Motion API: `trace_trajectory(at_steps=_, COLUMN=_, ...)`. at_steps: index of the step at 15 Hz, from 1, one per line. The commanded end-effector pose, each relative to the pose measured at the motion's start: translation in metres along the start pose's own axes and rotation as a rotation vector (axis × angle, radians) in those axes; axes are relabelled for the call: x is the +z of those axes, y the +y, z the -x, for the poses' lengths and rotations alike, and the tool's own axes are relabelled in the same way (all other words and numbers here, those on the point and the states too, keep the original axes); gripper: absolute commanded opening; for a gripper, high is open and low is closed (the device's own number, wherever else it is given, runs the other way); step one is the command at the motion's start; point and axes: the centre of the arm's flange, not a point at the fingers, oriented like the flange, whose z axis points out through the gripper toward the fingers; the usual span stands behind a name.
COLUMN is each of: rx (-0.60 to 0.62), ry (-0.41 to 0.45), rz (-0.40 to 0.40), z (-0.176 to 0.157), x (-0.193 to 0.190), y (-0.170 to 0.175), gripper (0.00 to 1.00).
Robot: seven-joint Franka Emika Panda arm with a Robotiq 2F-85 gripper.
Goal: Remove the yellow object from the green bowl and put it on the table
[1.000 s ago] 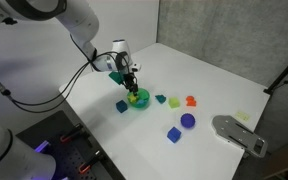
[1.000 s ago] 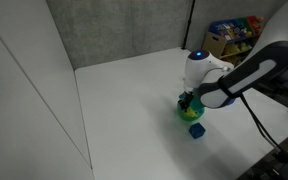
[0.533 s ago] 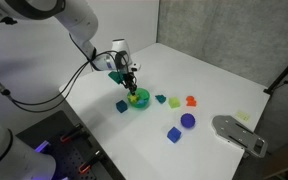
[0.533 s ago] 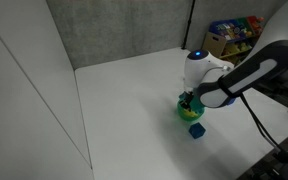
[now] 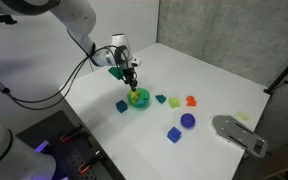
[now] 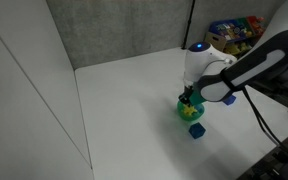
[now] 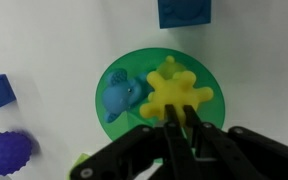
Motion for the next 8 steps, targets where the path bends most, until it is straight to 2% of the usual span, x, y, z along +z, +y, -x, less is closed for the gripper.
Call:
trace_trajectory(at_steps=1, rx=0.025, ry=0.003, rz=-0.030, z=-0.008, x=-0.034, y=0.010, gripper=0.05)
trace_trajectory(at_steps=8, rx=0.058, ry=0.059, rz=-0.053, z=-0.020, x=-0.066, y=0.027, gripper=0.05)
